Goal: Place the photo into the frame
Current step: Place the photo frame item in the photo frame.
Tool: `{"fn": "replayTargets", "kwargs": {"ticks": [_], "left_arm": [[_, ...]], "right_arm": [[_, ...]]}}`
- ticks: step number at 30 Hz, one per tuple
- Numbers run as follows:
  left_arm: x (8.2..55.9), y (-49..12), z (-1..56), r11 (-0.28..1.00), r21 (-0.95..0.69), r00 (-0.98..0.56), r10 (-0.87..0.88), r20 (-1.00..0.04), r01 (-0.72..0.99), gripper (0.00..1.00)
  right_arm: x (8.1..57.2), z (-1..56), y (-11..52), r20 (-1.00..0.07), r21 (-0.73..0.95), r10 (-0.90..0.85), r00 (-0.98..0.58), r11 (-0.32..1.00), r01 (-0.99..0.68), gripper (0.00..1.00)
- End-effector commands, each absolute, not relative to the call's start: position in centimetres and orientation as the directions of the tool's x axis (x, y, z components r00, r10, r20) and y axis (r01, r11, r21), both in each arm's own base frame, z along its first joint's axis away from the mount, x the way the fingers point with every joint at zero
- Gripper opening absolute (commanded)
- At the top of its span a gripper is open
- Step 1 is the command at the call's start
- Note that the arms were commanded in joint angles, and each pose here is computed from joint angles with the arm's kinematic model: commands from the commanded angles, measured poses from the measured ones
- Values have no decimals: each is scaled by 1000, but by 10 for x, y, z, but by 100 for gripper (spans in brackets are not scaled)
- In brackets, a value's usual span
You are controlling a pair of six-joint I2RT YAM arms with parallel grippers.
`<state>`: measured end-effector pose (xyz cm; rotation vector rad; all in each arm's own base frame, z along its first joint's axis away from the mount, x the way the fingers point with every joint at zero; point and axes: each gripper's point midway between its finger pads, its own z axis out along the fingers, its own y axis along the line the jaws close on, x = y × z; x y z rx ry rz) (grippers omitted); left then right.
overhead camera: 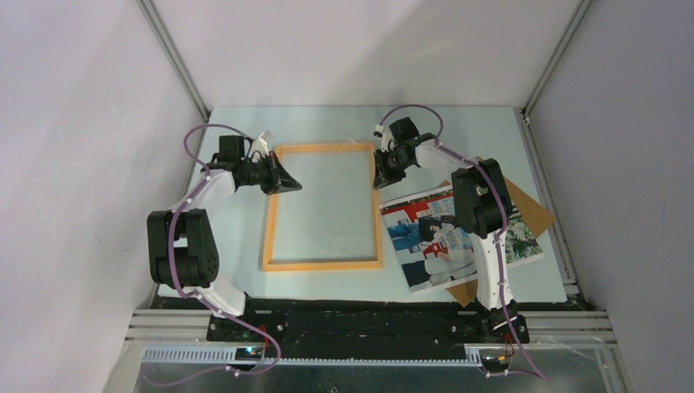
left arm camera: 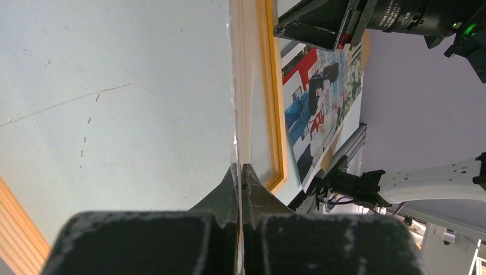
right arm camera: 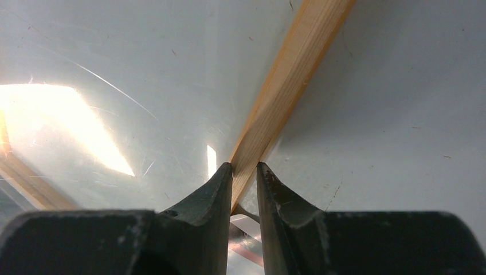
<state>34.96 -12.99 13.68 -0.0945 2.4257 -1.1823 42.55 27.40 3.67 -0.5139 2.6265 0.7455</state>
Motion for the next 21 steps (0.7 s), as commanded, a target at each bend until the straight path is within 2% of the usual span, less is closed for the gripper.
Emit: {"fn": "replayTargets", "kwargs": {"ticks": [1, 12, 21], "left_arm": [[338, -144, 146, 578, -805, -921, -224, -318, 138, 0], [337, -142, 134, 591, -801, -933, -224, -282, 100, 0], [330, -151, 123, 615, -777, -943, -162, -290, 134, 0]], "right_arm": [[422, 39, 286, -455, 416, -273, -848, 777, -473, 26], [426, 38, 281, -465, 379, -282, -839, 793, -477, 26], [426, 38, 282, -466, 372, -292, -835, 792, -484, 26]]}}
